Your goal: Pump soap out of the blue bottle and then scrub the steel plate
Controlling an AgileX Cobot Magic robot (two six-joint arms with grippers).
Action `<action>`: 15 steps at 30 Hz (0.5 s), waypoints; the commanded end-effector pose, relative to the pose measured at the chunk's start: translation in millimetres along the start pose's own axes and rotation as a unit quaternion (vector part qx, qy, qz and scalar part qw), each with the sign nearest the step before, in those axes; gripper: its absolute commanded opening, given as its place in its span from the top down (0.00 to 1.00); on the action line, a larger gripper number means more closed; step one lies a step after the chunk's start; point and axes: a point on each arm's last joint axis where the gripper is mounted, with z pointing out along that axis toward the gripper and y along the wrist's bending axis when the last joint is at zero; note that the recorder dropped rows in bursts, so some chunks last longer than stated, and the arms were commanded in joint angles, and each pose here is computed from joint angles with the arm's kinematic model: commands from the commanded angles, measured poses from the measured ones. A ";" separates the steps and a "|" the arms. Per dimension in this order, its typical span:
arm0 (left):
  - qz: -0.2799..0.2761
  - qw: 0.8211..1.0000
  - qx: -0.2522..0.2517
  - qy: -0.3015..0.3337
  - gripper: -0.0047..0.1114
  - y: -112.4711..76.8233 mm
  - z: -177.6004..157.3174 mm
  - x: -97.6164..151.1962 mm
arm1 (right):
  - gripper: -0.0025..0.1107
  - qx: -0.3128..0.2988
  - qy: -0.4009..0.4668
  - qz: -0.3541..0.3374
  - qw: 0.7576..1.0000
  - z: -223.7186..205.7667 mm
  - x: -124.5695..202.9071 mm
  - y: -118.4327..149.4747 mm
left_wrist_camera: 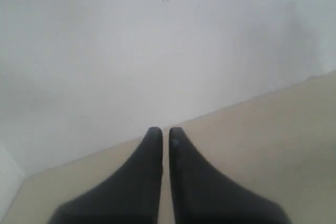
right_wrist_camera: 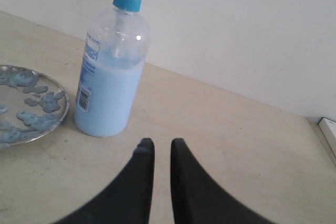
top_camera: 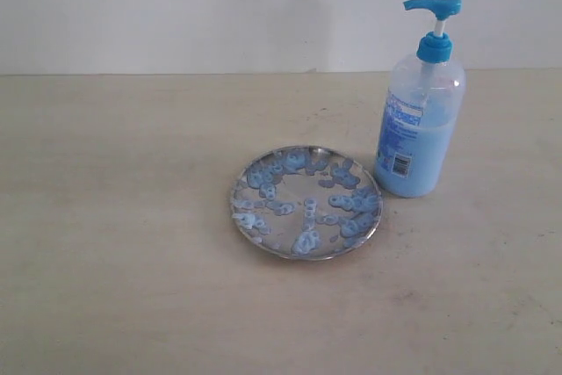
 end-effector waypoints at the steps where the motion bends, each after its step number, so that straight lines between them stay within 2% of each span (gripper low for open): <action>1: 0.046 0.998 -0.029 0.022 0.92 0.1 -36.6 8.1 | 0.91 0.000 -0.002 -0.001 1.000 -0.1 -0.2 0.1; 4: 0.081 0.994 -0.063 -0.044 0.92 -0.5 -60.1 0.6 | 0.91 0.000 -0.002 -0.001 1.000 -0.1 -0.2 0.1; 6: 0.107 0.989 -0.076 -0.067 0.92 -1.2 -68.5 -1.4 | 0.91 0.000 -0.002 -0.001 1.000 -0.1 -0.2 0.1; 10: 0.137 0.985 -0.078 -0.067 0.92 -1.3 -69.1 -1.5 | 0.91 0.000 -0.002 -0.001 1.000 -0.1 -0.2 0.1; 13: 0.105 0.989 -0.070 -0.074 0.92 -2.7 -68.8 -1.7 | 0.91 0.000 -0.002 -0.001 1.000 -0.1 -0.2 0.1; 15: 0.034 0.995 -0.053 -0.074 0.92 -6.3 -65.3 4.6 | 0.91 0.000 -0.002 -0.001 1.000 -0.1 -0.2 0.1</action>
